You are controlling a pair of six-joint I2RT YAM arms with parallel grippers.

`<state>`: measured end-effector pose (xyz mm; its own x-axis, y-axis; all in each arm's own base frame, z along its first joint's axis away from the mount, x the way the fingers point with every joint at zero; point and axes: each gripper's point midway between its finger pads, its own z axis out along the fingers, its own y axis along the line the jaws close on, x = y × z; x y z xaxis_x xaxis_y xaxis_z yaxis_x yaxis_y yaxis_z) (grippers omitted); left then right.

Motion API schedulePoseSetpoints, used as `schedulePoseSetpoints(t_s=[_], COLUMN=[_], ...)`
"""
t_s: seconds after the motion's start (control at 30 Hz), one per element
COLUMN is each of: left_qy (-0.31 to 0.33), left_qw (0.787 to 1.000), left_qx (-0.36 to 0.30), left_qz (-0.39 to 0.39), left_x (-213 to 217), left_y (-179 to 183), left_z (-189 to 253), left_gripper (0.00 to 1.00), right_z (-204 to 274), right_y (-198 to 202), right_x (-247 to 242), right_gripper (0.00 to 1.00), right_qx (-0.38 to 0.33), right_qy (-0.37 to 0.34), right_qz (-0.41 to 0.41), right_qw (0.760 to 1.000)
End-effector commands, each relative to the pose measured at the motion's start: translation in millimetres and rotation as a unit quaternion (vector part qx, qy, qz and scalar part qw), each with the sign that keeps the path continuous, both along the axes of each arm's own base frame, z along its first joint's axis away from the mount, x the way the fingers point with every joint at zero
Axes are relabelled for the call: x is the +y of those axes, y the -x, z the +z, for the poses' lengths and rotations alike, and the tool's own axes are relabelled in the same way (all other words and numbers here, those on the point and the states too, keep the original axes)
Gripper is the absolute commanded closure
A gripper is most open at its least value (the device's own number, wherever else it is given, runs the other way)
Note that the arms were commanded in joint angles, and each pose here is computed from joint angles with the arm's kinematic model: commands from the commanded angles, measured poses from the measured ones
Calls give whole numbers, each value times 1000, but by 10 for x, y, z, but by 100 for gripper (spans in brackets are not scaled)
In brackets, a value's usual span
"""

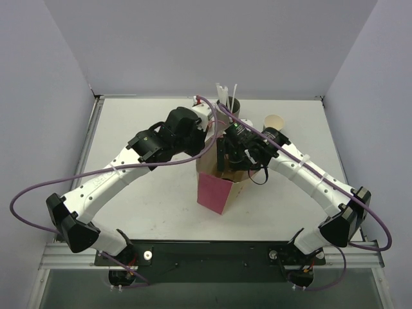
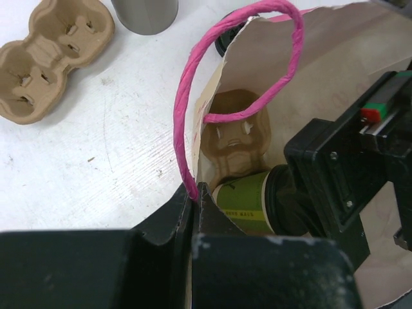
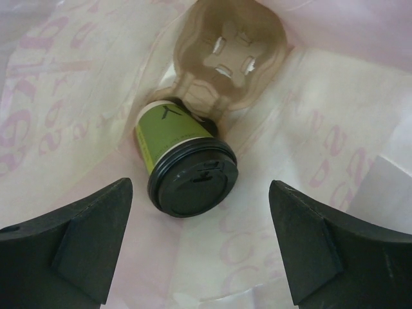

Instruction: Pack the takeout coffee

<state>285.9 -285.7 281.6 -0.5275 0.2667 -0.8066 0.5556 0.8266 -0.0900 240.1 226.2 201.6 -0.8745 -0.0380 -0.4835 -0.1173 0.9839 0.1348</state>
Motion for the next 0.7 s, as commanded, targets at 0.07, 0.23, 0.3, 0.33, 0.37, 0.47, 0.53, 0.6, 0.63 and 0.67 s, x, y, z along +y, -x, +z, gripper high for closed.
schedulePoseSetpoints(t_s=[0.07, 0.23, 0.3, 0.33, 0.37, 0.47, 0.53, 0.6, 0.63, 0.67], left_qy=[50, 56, 62, 70, 67, 70, 68, 69, 69, 74], left_qw=[998, 997, 996, 995, 995, 995, 996, 997, 997, 997], left_qx=[-49, -33, -27, -25, -23, -16, -12, -9, -7, -7], left_qz=[4, 49, 59, 70, 73, 68, 58, 40, 37, 34], left_x=[-39, -82, -118, -136, -150, -195, -207, -222, -218, -229], left_y=[-14, 13, 53, 65, 110, 163, 203, 275, 299, 313], left_z=[318, 158, 169, 207, 211, 273, 272, 250, 224, 226], left_gripper=[100, 100, 100, 100, 100, 100, 100, 100, 100, 100], right_z=[-95, -361, -343, -382, -407, -518, -621, -700, -771, -820], right_y=[49, 66, 39, 57, 65, 134, 141, 165, 191, 221], right_x=[27, 104, 189, 233, 256, 325, 298, 204, 194, 175], right_gripper=[14, 10, 10, 10, 9, 8, 7, 5, 5, 5], right_qx=[15, 36, 34, 48, 55, 92, 105, 118, 129, 138], right_qy=[6, 3, -11, -15, -16, -14, 4, 31, 40, 45], right_qz=[20, 32, 37, 42, 45, 52, 49, 46, 48, 48], right_qw=[1000, 999, 999, 998, 997, 994, 993, 991, 990, 988])
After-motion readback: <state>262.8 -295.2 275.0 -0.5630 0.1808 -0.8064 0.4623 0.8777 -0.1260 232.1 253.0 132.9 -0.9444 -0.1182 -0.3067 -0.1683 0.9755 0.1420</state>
